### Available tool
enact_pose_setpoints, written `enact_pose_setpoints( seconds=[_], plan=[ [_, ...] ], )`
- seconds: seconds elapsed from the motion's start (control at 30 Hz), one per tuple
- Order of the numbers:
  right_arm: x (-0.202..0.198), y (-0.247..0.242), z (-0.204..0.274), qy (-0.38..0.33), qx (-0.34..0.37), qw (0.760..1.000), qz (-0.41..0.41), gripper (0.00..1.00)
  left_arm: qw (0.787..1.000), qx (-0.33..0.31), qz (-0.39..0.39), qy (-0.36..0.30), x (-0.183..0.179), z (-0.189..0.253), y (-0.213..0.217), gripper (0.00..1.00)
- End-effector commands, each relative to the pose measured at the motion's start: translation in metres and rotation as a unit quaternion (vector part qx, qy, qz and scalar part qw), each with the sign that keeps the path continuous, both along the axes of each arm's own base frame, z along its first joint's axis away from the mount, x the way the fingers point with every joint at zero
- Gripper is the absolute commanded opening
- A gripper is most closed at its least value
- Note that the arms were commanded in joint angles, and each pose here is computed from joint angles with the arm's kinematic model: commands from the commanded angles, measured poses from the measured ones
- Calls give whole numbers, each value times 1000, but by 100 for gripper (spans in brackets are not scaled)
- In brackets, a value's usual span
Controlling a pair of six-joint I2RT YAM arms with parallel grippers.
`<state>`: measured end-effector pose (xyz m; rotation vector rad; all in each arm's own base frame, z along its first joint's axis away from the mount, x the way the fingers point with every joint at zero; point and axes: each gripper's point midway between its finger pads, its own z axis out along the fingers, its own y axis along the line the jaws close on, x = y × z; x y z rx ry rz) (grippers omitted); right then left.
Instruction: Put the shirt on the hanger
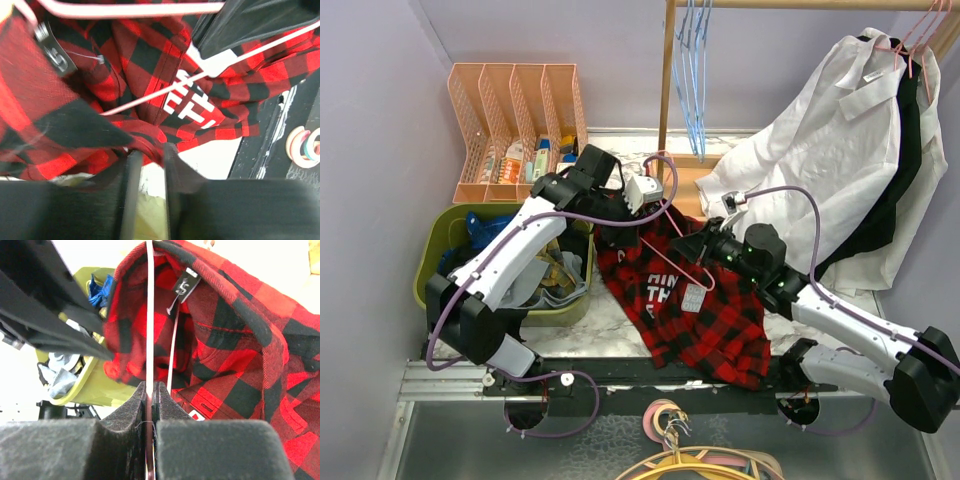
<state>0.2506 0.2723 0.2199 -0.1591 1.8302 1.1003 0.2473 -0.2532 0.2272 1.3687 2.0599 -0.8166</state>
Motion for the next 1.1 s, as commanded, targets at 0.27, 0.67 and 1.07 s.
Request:
enact_pose_setpoints(
  seconds=[0.27, 0.67, 1.07],
  plan=[
    [8, -3, 0, -47, 34, 998, -23, 1, 1000, -1, -3, -7, -7, -10, -3, 68],
    [23, 13, -46, -11, -6, 1000, -10, 1, 991, -59, 90, -78, 86, 63, 44, 66],
    [37, 15, -51, -3, -22, 999, -29, 1, 974, 82, 202, -66, 137, -25, 40, 36]
  ],
)
